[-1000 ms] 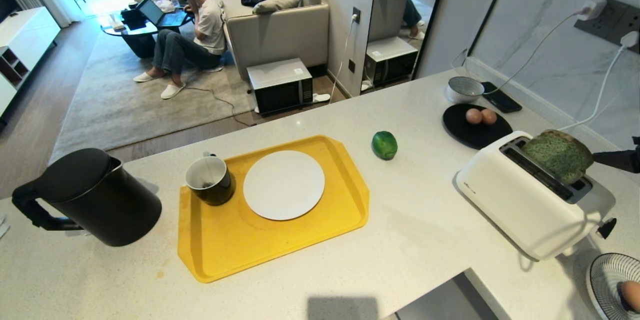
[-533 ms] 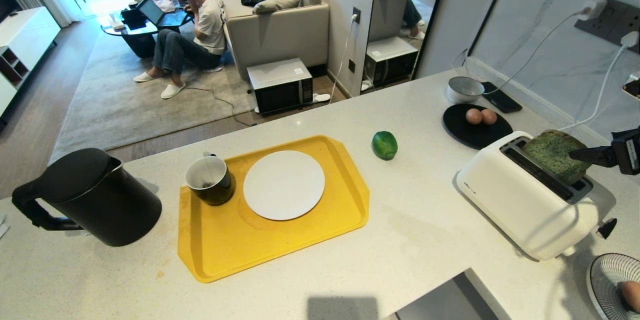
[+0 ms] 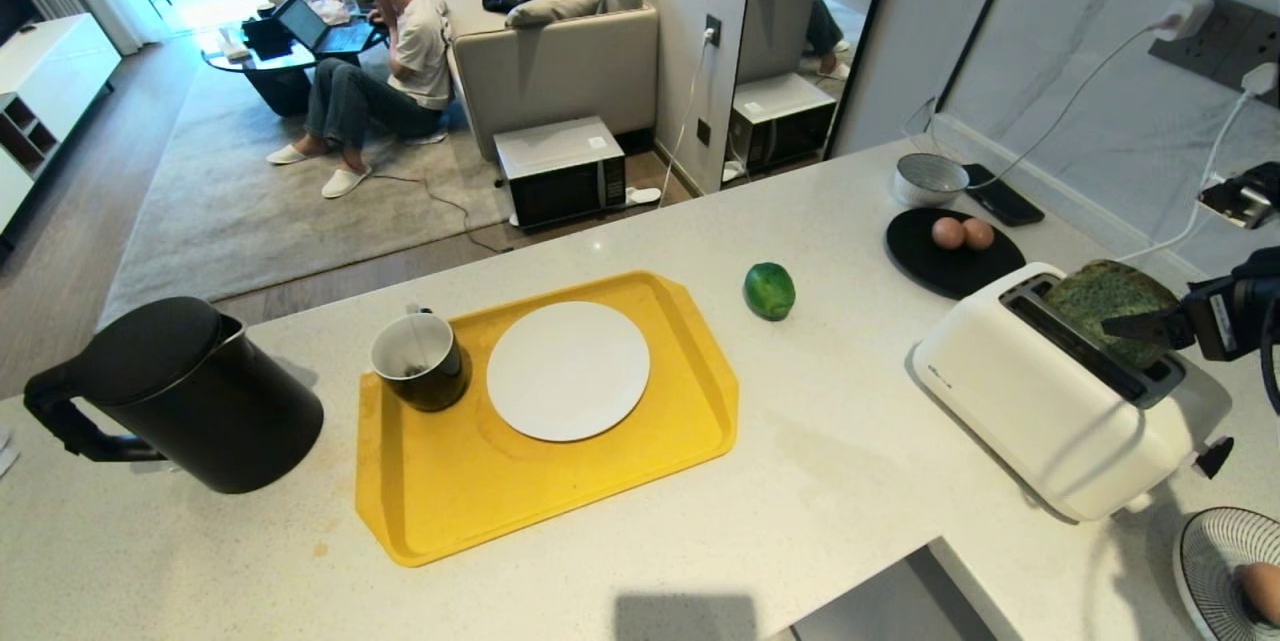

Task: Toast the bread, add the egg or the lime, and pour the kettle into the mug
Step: Put the baked bread on a plate

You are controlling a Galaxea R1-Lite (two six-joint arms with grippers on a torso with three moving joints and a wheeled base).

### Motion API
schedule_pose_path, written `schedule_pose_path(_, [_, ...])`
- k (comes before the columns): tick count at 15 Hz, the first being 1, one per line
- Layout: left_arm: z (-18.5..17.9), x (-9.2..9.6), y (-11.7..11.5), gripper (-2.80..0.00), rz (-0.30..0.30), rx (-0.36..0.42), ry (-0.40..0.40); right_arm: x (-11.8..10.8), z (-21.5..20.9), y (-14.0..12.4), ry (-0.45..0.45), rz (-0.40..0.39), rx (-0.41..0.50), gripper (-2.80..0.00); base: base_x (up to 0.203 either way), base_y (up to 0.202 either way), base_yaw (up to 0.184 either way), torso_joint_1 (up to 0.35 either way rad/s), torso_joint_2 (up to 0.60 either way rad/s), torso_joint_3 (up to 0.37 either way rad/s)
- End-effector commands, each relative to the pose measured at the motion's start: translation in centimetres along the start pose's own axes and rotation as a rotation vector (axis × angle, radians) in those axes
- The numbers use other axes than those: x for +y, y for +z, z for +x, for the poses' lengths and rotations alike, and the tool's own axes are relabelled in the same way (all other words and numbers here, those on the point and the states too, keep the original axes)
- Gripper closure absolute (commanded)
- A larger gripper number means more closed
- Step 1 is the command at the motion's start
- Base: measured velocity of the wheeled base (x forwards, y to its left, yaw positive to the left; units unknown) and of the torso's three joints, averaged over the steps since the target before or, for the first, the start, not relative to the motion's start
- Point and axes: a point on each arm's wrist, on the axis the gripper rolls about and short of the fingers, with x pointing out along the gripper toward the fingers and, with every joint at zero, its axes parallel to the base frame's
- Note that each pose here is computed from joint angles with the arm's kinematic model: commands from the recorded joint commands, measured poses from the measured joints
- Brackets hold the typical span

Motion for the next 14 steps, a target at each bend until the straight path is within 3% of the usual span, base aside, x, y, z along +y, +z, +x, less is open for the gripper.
schedule_pose_path(1, [0.00, 0.00, -0.01, 0.00, 0.000, 0.000, 0.000, -0.04, 0.49, -0.19, 0.008, 0.000, 0.012, -2.80, 0.000, 0.000, 0.000, 0.000, 0.00, 0.000])
schedule_pose_path(10, [0.00, 0.00, -0.01, 0.00, 0.000, 0.000, 0.000, -0.21, 1.05, -0.34, -0.009, 0.001, 0.033, -2.80, 0.000, 0.000, 0.000, 0.000, 0.00, 0.000])
schedule_pose_path(11, [0.00, 0.00, -0.01, 0.00, 0.000, 0.000, 0.000, -0.21, 1.05, -0.33, -0.011, 0.000, 0.032, 0.00, 0.000, 0.000, 0.000, 0.000, 0.00, 0.000])
schedule_pose_path(14, [0.00, 0.00, -0.01, 0.00, 0.000, 0.000, 0.000, -0.20, 1.06, -0.37, -0.010, 0.001, 0.034, 0.00, 0.000, 0.000, 0.000, 0.000, 0.00, 0.000])
